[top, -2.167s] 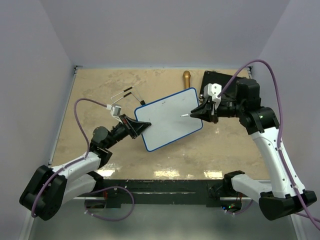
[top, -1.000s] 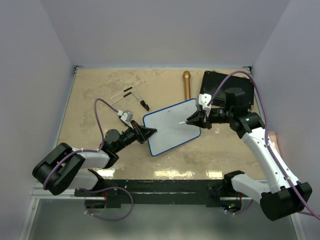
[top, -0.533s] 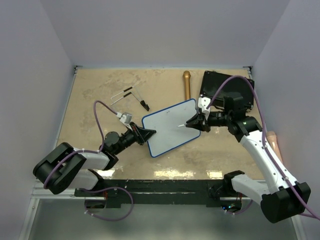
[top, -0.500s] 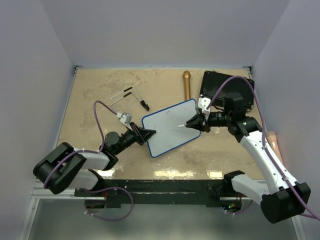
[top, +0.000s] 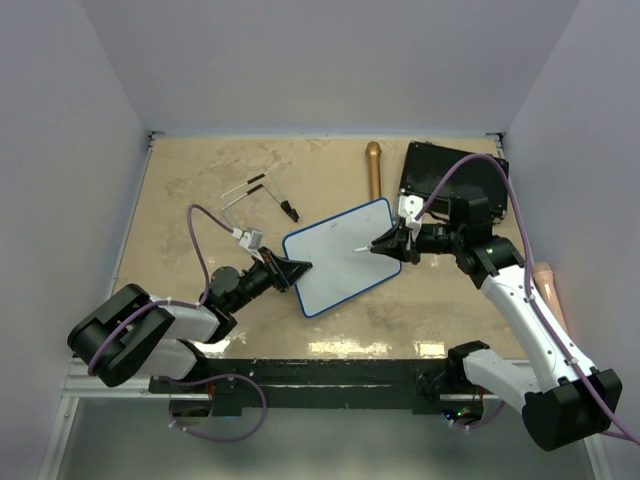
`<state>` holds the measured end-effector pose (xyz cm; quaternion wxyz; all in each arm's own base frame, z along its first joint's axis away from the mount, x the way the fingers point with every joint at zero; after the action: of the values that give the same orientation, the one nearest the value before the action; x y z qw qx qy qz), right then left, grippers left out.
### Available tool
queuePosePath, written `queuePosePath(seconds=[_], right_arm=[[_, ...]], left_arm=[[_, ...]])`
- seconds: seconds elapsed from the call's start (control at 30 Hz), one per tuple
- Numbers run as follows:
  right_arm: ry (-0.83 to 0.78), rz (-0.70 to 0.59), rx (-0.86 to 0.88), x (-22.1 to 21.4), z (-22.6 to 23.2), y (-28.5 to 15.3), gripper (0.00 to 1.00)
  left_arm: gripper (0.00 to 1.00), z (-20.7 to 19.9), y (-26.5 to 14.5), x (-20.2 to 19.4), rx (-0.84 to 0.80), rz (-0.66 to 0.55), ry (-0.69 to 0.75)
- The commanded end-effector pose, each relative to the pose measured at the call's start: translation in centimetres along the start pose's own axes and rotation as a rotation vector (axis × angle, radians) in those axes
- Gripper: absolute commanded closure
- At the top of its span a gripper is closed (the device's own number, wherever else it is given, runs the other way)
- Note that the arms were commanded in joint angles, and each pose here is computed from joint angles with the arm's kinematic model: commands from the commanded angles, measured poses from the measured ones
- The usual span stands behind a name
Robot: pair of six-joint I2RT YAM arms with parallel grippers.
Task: Write a sentence on the whiteboard
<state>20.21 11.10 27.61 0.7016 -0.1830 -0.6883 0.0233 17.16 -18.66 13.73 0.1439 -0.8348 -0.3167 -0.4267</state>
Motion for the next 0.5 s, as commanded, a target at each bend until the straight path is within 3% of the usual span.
queuePosePath(seconds=[0.0, 0.47], right_arm=[[-0.028, -0.033, 0.011, 0.41, 0.23, 0.02, 1.0], [-0.029, -0.034, 0.023, -0.3, 0.36, 0.26, 1.0]], left_arm=[[1.0, -1.84, 0.08, 2.43, -0.113, -0.187, 0.031], [1.0, -1.8, -0.2, 2.04, -0.103, -0.182, 0.017]])
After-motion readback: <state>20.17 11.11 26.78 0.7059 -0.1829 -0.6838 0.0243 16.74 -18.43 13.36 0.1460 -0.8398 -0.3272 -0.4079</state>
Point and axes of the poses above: each gripper's point midway between its finger pads, its own y axis out along the fingers, its own z axis along the line the jaws close on, x = y × z, the point moved 10 cm from there along -y, back along the fingers, and after that the axes turned 6 degrees about y, right-handed, at the moved point
